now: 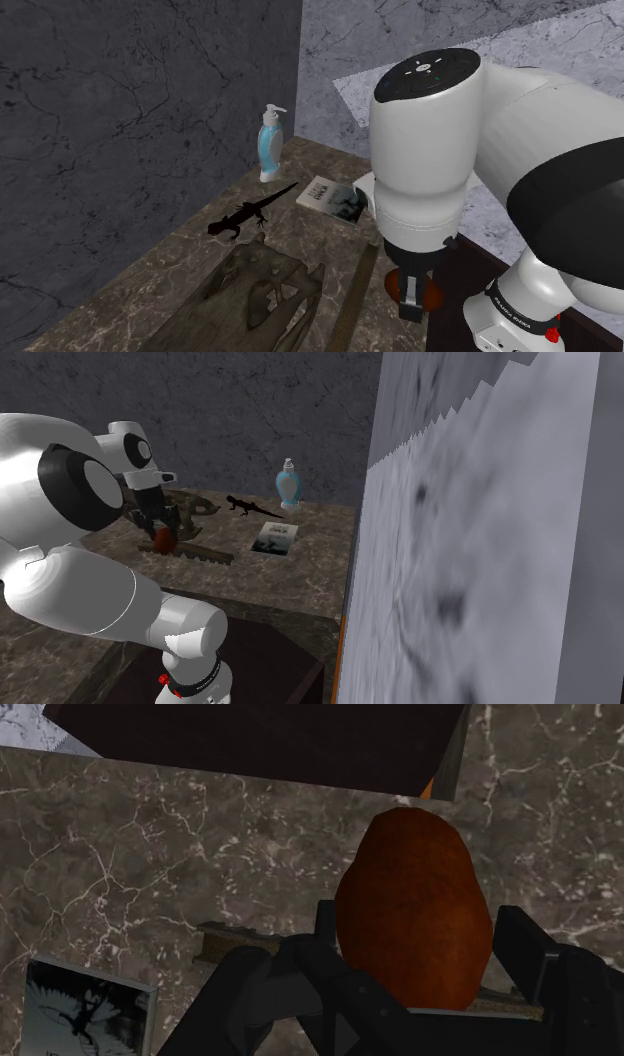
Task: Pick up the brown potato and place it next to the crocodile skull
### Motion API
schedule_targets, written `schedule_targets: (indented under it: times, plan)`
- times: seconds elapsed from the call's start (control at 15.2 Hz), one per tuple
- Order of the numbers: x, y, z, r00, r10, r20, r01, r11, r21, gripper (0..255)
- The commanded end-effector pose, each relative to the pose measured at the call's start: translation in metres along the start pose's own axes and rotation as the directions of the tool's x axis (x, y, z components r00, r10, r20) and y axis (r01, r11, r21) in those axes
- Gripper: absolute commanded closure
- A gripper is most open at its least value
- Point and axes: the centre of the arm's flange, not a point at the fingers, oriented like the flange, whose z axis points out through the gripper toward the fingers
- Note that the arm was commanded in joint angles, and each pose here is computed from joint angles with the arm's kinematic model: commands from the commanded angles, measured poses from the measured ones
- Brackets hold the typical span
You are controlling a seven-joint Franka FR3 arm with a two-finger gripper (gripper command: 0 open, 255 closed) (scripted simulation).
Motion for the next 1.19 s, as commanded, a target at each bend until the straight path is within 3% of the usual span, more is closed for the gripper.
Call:
schedule_targets:
  times: [0.0,1.12]
  plan:
    - [0.003,-0.002,0.010,1.000,0.000,0.000,0.000,1.000,0.000,255]
    - [0.029,-0.016,0.093,1.000,0.000,0.000,0.000,1.000,0.000,255]
